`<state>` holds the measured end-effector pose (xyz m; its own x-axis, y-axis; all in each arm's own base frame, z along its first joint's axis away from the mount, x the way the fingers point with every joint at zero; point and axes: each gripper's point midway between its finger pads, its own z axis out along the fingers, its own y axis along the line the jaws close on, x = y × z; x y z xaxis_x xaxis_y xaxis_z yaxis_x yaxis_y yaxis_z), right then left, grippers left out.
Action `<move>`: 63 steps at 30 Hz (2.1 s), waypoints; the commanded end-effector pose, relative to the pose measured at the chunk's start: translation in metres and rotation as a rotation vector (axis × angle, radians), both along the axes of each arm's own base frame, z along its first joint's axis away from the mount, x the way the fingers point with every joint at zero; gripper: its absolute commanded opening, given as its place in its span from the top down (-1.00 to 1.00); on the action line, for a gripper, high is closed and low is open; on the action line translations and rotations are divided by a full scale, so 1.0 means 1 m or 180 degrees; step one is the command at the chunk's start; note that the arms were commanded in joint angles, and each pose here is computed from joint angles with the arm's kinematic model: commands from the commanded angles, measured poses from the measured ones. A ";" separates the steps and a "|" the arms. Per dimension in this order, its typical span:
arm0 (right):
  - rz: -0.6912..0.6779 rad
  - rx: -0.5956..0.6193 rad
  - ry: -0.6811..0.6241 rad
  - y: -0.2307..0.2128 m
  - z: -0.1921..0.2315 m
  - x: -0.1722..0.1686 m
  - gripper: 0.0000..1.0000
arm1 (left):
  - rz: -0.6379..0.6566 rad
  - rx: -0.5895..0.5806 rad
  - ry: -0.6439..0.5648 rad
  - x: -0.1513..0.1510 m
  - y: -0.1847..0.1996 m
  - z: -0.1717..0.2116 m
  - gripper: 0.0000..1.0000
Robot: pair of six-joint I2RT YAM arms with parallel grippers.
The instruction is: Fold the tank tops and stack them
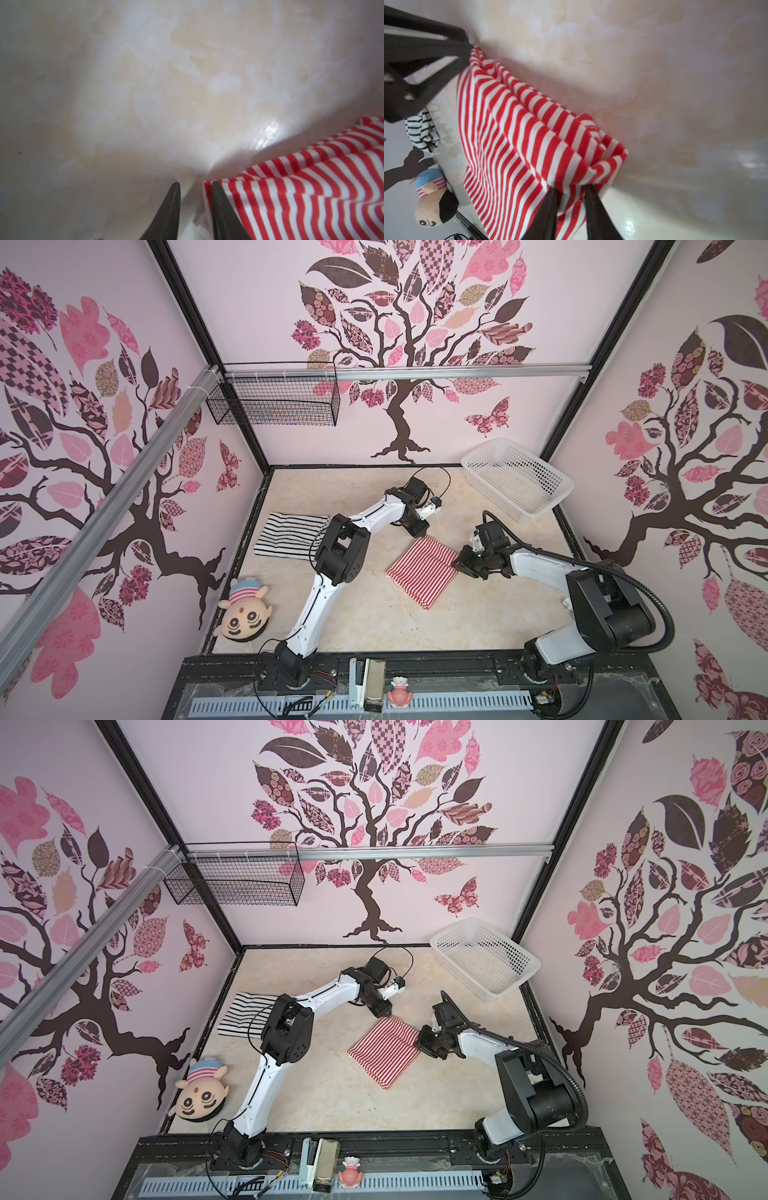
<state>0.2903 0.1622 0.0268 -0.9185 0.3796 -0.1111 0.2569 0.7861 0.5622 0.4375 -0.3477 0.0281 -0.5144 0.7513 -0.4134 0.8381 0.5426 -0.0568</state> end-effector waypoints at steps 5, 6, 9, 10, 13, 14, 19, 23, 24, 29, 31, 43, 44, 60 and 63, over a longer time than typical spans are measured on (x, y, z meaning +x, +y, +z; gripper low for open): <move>-0.0022 -0.0028 -0.0002 -0.004 0.007 -0.002 0.43 | 0.0210 0.0080 -0.0207 0.006 0.022 0.028 0.41; -0.0025 -0.0032 -0.0046 -0.005 0.014 -0.002 0.42 | 0.0215 0.0048 -0.0249 0.001 0.025 0.036 0.41; -0.0015 -0.0006 -0.0183 -0.005 0.034 -0.001 0.30 | 0.0201 -0.0101 -0.0344 -0.012 0.029 0.067 0.40; -0.0014 0.0002 -0.0225 -0.006 0.040 -0.002 0.24 | 0.0209 -0.0138 -0.0353 -0.018 0.032 0.075 0.39; -0.0007 -0.0055 -0.0302 -0.009 0.050 -0.002 0.09 | 0.0158 -0.0185 -0.0289 -0.039 0.040 0.088 0.37; 0.0005 -0.0069 -0.0308 -0.010 0.051 -0.003 0.08 | 0.0152 -0.0166 -0.0263 -0.045 0.045 0.090 0.37; 0.0102 0.0107 -0.0365 0.001 0.061 -0.002 0.09 | 0.0720 0.0123 -0.0519 -0.036 0.120 0.093 0.37; 0.0113 0.0178 -0.0464 0.004 0.068 0.002 0.13 | 0.1347 0.0336 -0.0561 -0.022 0.223 0.088 0.37; 0.0124 0.0218 -0.0472 0.007 0.070 0.003 0.14 | 0.1520 0.0341 -0.0538 -0.021 0.251 0.086 0.37; 0.0317 0.0237 -0.0569 0.034 0.076 0.009 0.19 | 0.2060 0.0325 -0.0189 -0.033 0.356 0.069 0.37; 0.0416 0.0217 -0.0580 0.050 0.074 0.012 0.19 | 0.2133 0.0408 -0.0065 -0.042 0.380 0.053 0.38; 0.0469 0.0245 -0.0301 0.087 0.029 0.051 0.24 | 0.2080 0.0458 0.0731 -0.065 0.385 -0.019 0.41; 0.0448 0.0211 -0.0259 0.086 0.023 0.052 0.25 | 0.2052 0.0463 0.0775 -0.067 0.380 -0.022 0.41; -0.0820 -0.0765 0.0341 -0.063 -0.034 -0.018 0.22 | 0.1168 -0.0001 0.1126 -0.092 0.187 -0.007 0.39; -0.0986 -0.0871 0.0326 -0.077 -0.028 -0.034 0.21 | 0.0997 -0.0085 0.1185 -0.093 0.143 -0.004 0.38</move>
<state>0.3062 0.1182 0.0287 -0.7942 0.5689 -0.2137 0.4148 0.7645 0.4934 0.3544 -0.1683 0.0252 -0.8100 0.5484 -0.2076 0.5855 0.7756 -0.2359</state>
